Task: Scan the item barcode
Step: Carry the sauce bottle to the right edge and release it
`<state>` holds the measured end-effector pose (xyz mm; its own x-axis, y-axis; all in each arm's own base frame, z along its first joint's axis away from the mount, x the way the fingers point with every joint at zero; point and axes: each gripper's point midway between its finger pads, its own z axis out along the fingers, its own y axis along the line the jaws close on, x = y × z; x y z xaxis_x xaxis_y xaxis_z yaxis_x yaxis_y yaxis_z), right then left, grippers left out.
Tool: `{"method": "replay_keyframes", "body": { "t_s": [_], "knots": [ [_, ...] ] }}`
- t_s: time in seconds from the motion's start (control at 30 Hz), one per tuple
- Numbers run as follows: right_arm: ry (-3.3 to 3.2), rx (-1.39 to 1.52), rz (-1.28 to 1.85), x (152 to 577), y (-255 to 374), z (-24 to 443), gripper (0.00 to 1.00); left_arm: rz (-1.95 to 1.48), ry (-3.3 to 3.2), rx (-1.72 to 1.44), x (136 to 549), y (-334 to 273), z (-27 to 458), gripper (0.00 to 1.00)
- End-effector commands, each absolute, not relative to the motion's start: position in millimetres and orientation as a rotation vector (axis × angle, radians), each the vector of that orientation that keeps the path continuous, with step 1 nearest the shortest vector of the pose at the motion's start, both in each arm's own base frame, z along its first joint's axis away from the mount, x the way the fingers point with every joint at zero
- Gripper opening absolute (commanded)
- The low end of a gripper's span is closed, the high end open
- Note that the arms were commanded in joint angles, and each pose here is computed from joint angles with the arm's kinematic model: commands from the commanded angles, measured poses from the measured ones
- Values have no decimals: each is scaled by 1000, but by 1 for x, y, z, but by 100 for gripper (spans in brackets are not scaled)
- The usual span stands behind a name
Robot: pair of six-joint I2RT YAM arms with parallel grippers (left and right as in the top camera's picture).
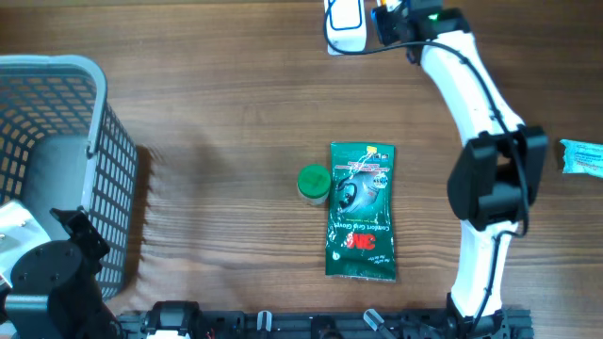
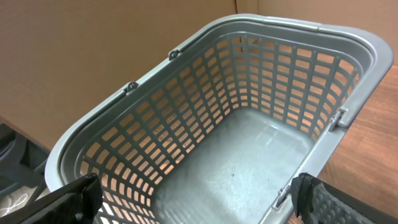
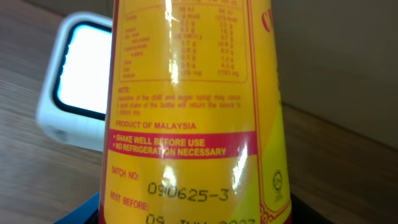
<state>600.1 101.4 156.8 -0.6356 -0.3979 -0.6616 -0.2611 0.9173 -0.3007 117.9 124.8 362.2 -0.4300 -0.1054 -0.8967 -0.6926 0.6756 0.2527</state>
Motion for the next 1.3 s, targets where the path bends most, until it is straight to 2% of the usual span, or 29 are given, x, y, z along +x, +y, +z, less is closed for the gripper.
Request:
{"method": "replay_keyframes", "body": {
  "t_s": [0.0,0.1,0.33,0.47,0.6,0.7,0.8,0.9,0.97,1.1,1.17,1.2,1.23,1.27],
  "knots": [
    [2249,-483,-383,610,115,145,39,784,1914,-634,115,127,365,100],
    [2238,-559,-465,608,135,128,36,784,1914,-633,115,127,365,100],
    [2295,-644,-619,599,129,92,38,784,1914,-634,115,127,365,100],
    [2301,-659,-617,597,133,90,39,784,1914,-633,115,127,365,100],
    [2274,-582,-620,598,123,118,39,784,1914,-634,115,127,365,100],
    [2268,-372,-640,600,62,164,40,784,1914,-634,115,127,365,100],
    [2325,-167,-644,596,-11,166,40,784,1914,-633,115,127,365,100],
    [2486,81,-517,575,-100,129,41,784,1914,-633,115,127,365,100],
    [2572,279,-545,549,-176,95,40,784,1914,-634,115,127,365,100],
    [2701,561,-578,496,-259,36,41,784,1914,-634,115,127,365,100],
    [2760,770,-571,456,-297,4,46,784,1914,-634,115,127,365,100],
    [2755,849,-568,445,-307,-1,52,784,1914,-634,115,127,365,100],
    [2709,1010,-549,429,-325,2,71,784,1914,-633,115,127,365,100],
    [2698,1039,-533,427,-328,5,78,784,1914,-634,115,127,365,100]
  ]
}}
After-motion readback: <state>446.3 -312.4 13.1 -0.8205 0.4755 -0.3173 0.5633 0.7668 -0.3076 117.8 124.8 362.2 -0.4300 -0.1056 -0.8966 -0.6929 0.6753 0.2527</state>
